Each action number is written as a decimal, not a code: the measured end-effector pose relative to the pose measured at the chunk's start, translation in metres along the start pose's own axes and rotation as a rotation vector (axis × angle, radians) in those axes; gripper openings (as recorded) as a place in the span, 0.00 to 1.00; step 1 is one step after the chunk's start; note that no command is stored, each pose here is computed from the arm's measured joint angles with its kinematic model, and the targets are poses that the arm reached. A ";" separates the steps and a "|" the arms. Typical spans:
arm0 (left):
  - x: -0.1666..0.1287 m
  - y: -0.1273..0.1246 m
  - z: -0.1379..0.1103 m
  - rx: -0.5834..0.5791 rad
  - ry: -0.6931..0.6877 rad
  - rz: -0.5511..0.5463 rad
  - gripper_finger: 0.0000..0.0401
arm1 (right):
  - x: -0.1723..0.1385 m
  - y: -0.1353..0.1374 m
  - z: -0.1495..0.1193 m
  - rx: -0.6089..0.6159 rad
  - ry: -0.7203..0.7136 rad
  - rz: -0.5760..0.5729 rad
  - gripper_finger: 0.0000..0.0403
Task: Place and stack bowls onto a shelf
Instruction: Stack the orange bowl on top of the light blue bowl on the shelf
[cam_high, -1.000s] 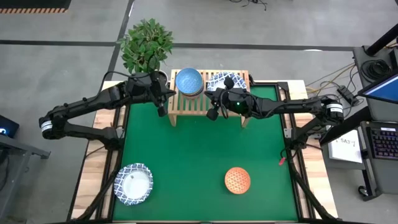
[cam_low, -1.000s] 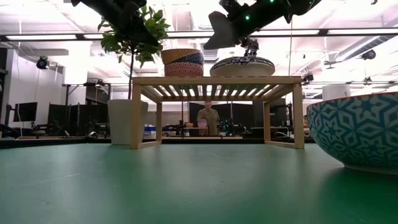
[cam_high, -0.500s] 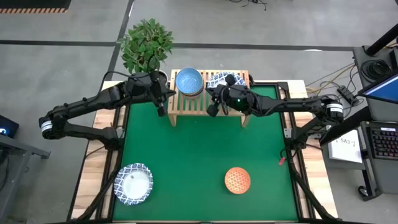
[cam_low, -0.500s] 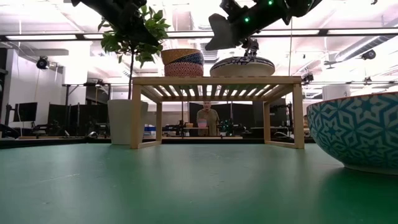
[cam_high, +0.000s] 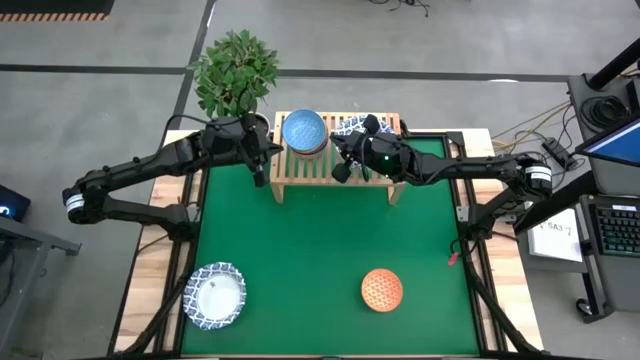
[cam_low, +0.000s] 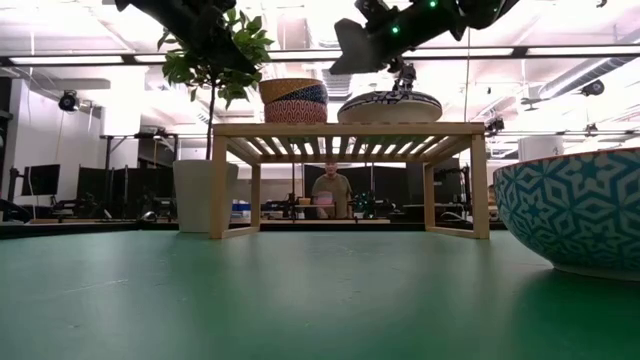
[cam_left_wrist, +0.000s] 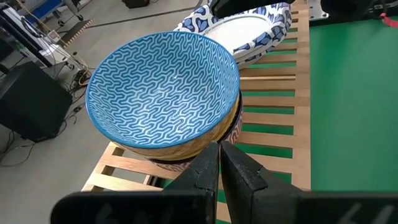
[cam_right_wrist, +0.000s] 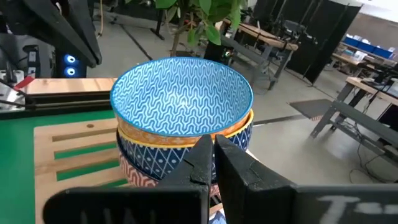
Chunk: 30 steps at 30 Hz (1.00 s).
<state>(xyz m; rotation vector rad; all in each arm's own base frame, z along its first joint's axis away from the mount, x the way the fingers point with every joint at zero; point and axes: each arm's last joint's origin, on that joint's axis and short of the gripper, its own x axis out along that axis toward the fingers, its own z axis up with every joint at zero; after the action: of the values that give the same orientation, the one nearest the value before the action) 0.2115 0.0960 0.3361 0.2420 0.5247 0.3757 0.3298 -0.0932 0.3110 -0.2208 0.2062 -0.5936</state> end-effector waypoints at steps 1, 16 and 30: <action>0.000 0.000 0.000 0.000 0.000 0.000 0.00 | 0.000 0.000 0.000 0.001 -0.002 0.000 0.02; -0.001 -0.001 -0.004 -0.048 0.040 -0.014 0.00 | -0.004 -0.005 0.034 0.050 -0.138 0.029 0.02; -0.006 -0.003 -0.010 -0.086 0.099 -0.034 0.00 | -0.047 0.052 0.062 -0.051 0.194 0.457 0.02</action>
<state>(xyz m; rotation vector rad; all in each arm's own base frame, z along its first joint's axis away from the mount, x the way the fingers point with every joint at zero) 0.2025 0.0917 0.3297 0.1322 0.6082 0.3780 0.3349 -0.0155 0.3628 -0.1576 0.4456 -0.1546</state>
